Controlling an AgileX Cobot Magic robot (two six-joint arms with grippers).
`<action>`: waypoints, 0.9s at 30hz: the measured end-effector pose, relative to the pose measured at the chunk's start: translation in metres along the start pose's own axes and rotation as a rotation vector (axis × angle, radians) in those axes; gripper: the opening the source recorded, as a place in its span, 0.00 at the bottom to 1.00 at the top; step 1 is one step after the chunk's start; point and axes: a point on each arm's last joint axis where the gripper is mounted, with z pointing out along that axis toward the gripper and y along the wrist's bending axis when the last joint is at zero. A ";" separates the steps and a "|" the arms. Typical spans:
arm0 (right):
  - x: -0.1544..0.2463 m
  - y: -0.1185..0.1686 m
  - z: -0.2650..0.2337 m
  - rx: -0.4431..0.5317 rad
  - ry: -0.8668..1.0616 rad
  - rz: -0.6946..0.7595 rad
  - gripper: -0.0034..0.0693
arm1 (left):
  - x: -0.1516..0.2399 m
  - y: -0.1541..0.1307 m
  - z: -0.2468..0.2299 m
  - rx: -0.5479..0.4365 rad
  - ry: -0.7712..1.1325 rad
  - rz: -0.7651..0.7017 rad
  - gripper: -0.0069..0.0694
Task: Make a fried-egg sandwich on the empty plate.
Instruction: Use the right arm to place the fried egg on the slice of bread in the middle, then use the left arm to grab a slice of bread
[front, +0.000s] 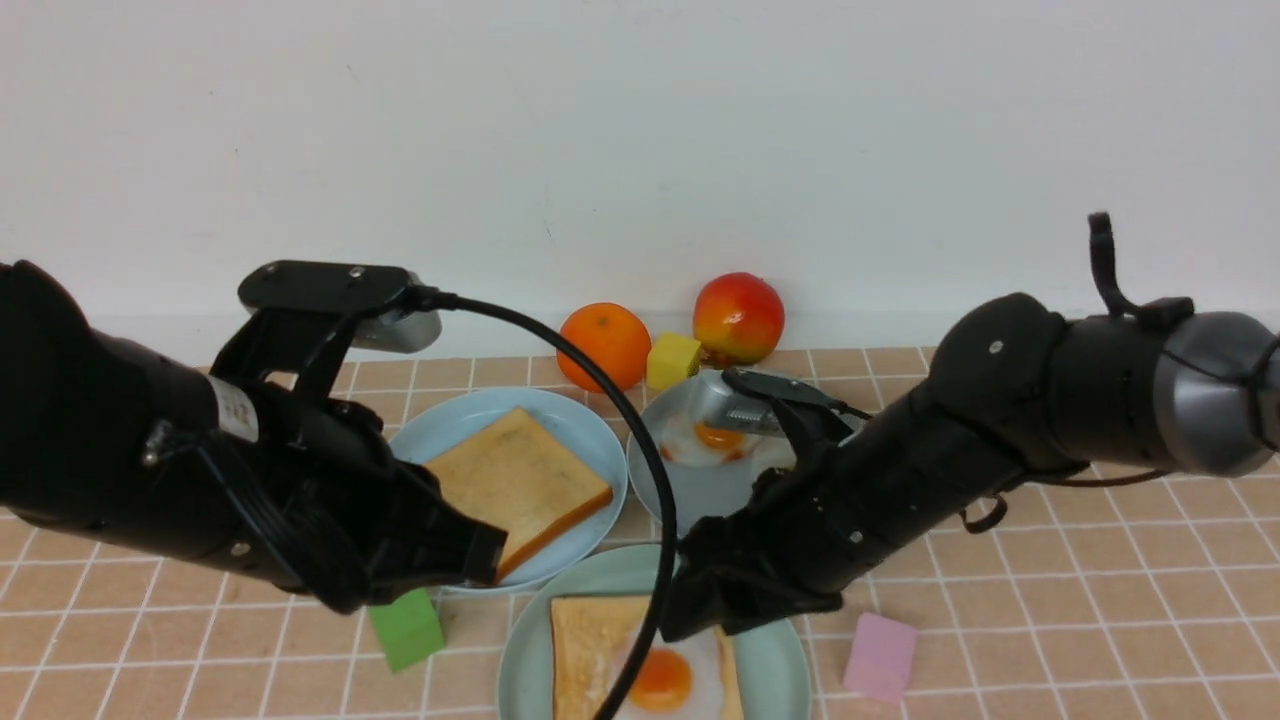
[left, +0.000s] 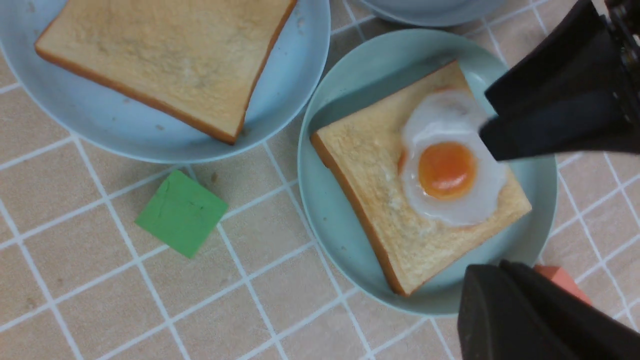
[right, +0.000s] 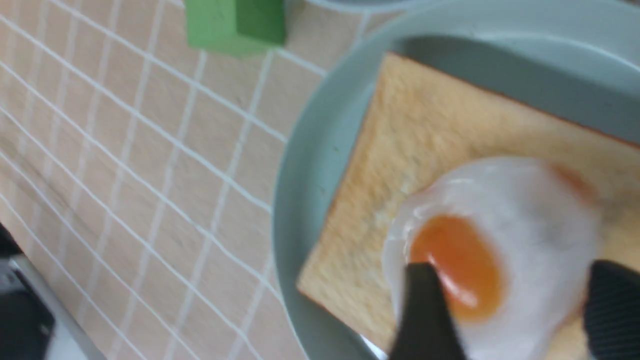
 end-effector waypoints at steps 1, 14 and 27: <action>0.000 -0.001 -0.006 0.011 -0.005 -0.010 0.74 | -0.001 0.000 0.000 -0.001 -0.009 -0.008 0.12; 0.014 0.025 -0.145 0.182 -0.224 -0.079 0.79 | -0.011 0.032 0.044 -0.107 -0.020 -0.559 0.33; 0.076 0.070 -0.152 0.135 -0.247 -0.254 0.77 | -0.044 0.114 0.116 -0.216 0.053 -0.868 0.59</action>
